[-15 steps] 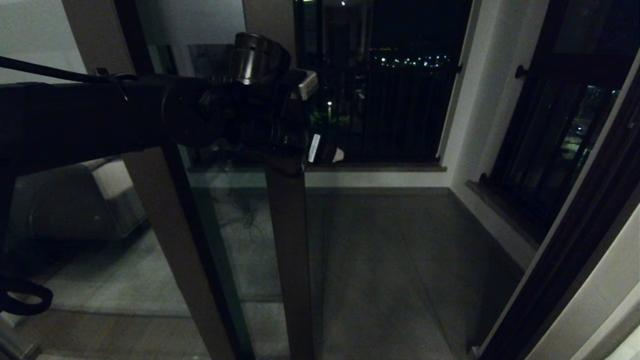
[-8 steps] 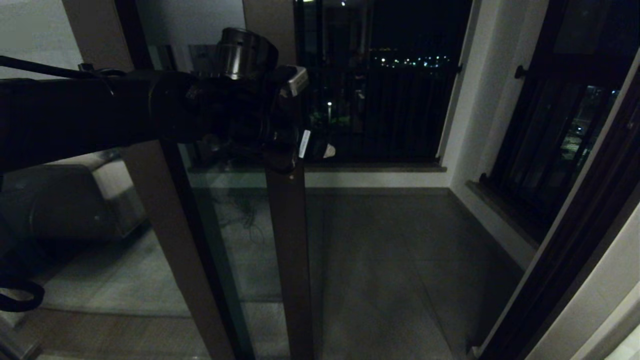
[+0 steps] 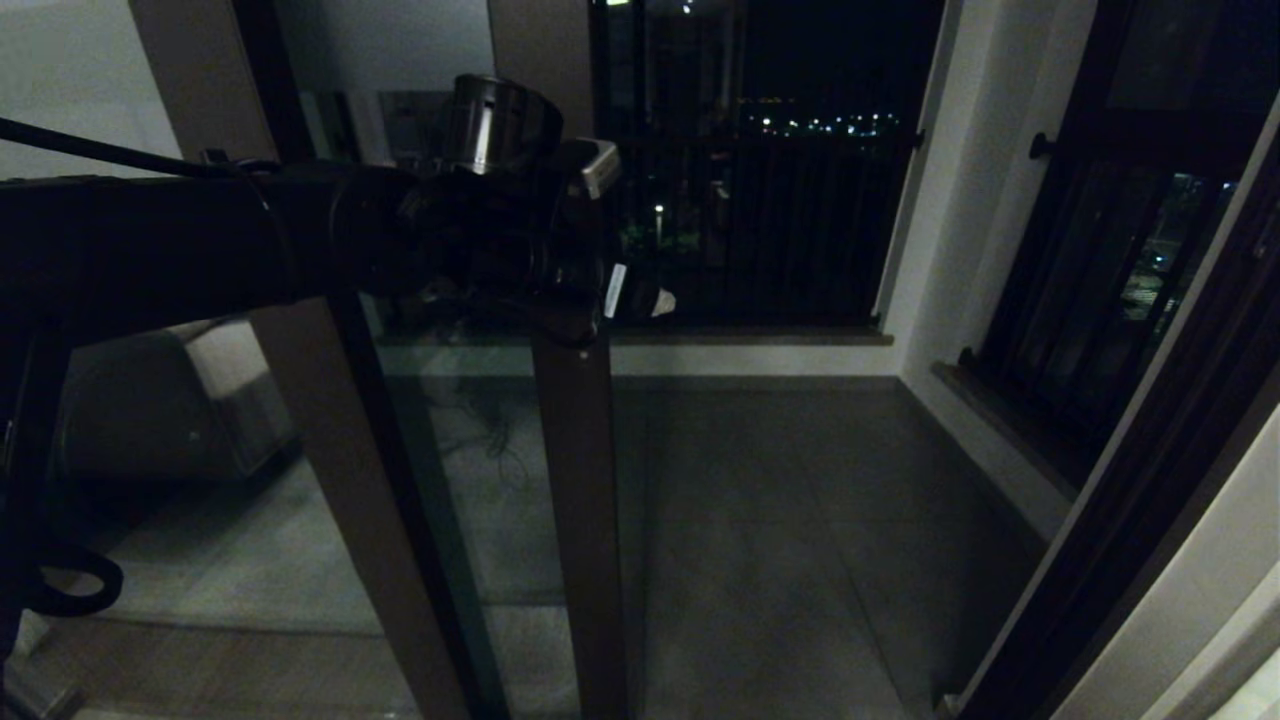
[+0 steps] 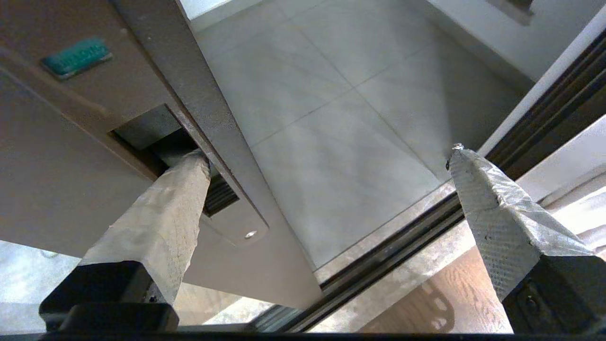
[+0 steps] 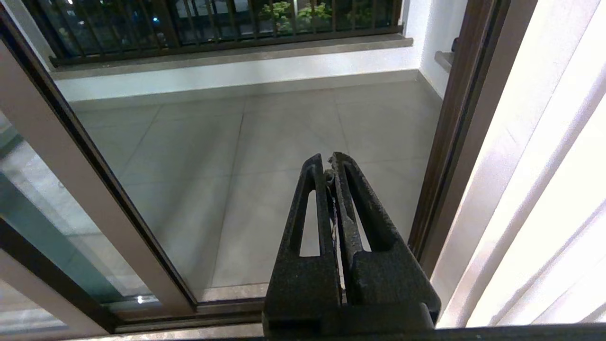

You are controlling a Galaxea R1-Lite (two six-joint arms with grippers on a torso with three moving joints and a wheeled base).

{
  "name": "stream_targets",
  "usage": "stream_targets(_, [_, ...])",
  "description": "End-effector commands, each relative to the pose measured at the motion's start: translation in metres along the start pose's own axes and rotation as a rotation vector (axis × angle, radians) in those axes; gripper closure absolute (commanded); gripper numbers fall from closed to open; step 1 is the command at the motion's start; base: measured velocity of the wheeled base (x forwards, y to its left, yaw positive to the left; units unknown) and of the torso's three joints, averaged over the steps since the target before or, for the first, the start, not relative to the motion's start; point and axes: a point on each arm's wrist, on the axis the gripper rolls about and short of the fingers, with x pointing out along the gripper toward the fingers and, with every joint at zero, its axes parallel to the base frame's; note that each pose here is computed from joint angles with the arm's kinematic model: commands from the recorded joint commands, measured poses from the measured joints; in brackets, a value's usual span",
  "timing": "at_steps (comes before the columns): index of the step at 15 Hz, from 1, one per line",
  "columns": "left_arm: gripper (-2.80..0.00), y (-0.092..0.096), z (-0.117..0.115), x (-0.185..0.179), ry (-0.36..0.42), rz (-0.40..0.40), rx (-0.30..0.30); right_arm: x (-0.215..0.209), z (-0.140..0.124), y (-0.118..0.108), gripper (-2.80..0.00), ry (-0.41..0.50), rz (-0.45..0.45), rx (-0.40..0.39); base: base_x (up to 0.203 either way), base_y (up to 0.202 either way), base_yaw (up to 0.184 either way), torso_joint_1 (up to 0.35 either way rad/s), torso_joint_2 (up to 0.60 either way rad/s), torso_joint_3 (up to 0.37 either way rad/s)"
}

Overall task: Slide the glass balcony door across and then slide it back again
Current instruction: Close the slid door

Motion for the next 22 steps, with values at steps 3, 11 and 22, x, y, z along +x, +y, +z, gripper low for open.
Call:
stream_targets(3, [-2.8, 0.0, -0.003, 0.004, 0.009, -0.005, 0.001, 0.0, 0.0, 0.0, 0.0, 0.001, 0.001, 0.0, 0.0, 0.0, 0.0, 0.0, 0.0, 0.0])
stream_targets(11, [-2.8, -0.015, -0.006, 0.017, -0.001, -0.036, 0.014, 0.0, 0.0, 0.0, 0.0, 0.001, -0.001, 0.0, 0.0, 0.0, 0.0, 0.0, 0.0, 0.0])
stream_targets(22, [-2.8, -0.027, -0.009, 0.028, -0.018, -0.06, 0.024, 0.0, 0.0, 0.0, 0.0, 0.001, 0.001, 0.0, 0.0, 0.0, 0.0, 0.0, 0.0, 0.0])
